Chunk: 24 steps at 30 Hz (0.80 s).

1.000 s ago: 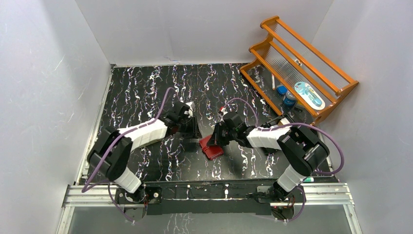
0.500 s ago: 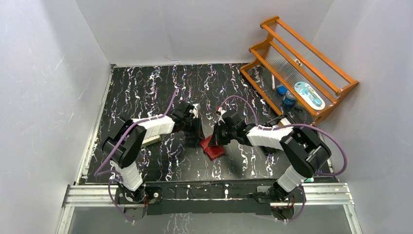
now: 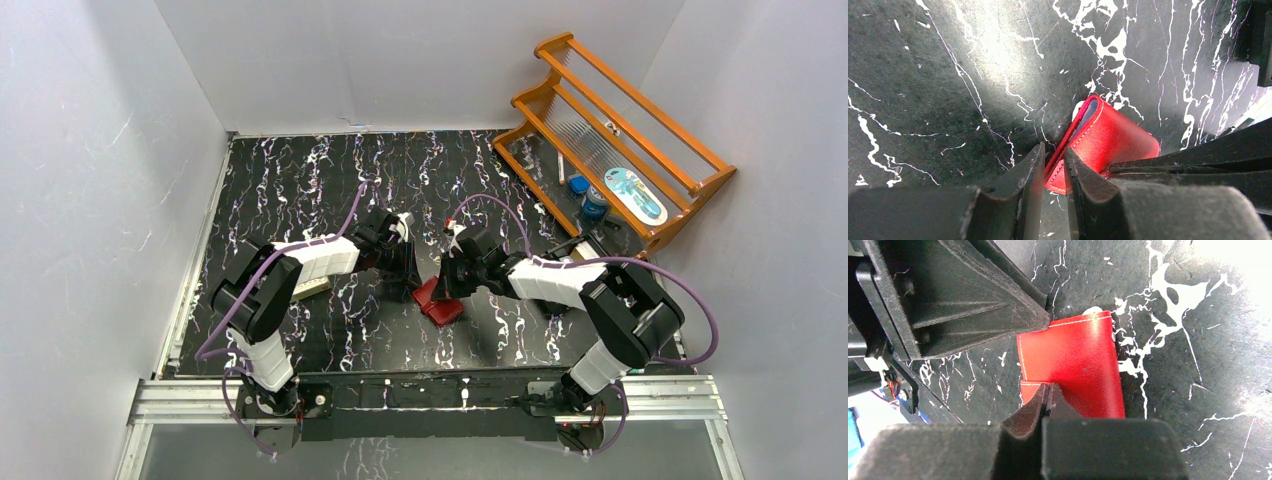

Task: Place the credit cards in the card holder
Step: Close the snap button on the card holder.

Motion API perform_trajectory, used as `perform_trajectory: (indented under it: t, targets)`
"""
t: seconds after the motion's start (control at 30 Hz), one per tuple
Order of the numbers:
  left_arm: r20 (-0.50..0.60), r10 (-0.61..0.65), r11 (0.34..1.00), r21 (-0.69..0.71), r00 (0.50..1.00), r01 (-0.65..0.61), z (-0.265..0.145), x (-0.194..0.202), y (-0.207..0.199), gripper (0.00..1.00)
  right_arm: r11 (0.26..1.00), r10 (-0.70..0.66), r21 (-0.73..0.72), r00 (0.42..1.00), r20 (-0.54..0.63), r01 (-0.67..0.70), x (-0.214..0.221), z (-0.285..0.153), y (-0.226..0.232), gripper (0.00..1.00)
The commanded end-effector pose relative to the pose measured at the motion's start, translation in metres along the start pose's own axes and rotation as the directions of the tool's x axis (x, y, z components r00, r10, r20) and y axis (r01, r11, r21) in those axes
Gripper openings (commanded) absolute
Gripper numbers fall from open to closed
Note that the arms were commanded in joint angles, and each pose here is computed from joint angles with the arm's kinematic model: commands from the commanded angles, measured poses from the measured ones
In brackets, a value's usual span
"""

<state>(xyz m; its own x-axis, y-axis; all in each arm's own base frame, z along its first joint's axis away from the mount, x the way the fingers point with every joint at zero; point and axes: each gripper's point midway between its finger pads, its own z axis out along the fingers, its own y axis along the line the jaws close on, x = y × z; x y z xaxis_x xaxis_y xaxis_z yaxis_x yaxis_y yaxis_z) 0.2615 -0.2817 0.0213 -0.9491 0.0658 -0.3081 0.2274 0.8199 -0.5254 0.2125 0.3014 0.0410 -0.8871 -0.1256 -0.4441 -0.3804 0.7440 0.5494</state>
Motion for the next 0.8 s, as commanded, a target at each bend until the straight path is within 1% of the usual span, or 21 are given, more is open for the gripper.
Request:
perform_trajectory:
  t: [0.0, 0.17, 0.3, 0.5, 0.67, 0.77]
  targets:
    - [-0.047, 0.007, 0.998, -0.062, 0.999, -0.01, 0.005, 0.013, 0.016, 0.19, 0.998, -0.014, 0.059, 0.999, 0.045, 0.011, -0.007, -0.001, -0.014, 0.0]
    - [-0.039, 0.016, 0.998, -0.065, 0.999, -0.019, 0.002, 0.011, 0.016, 0.2, 0.997, -0.011, 0.074, 0.999, 0.041, 0.008, 0.006, 0.001, -0.027, 0.0]
    - [-0.014, 0.023, 0.998, -0.063, 1.0, -0.024, -0.007, 0.004, 0.009, 0.23, 0.996, -0.006, 0.086, 0.999, 0.035, 0.003, 0.018, 0.001, -0.036, 0.0]
    - [0.062, 0.015, 0.999, 0.031, 0.998, -0.017, -0.038, -0.013, -0.025, 0.27, 0.997, -0.009, 0.078, 0.999, 0.04, 0.006, 0.024, -0.001, -0.039, 0.0]
    - [0.058, 0.009, 0.994, 0.105, 0.998, -0.015, -0.05, -0.001, -0.048, 0.28, 0.997, -0.009, 0.073, 0.999, 0.048, 0.005, 0.022, -0.001, -0.038, 0.0]
    - [0.045, 0.01, 0.993, 0.114, 0.999, -0.015, -0.05, 0.011, -0.053, 0.26, 0.998, -0.004, 0.069, 0.999, 0.046, 0.0, 0.023, 0.0, -0.038, 0.0]
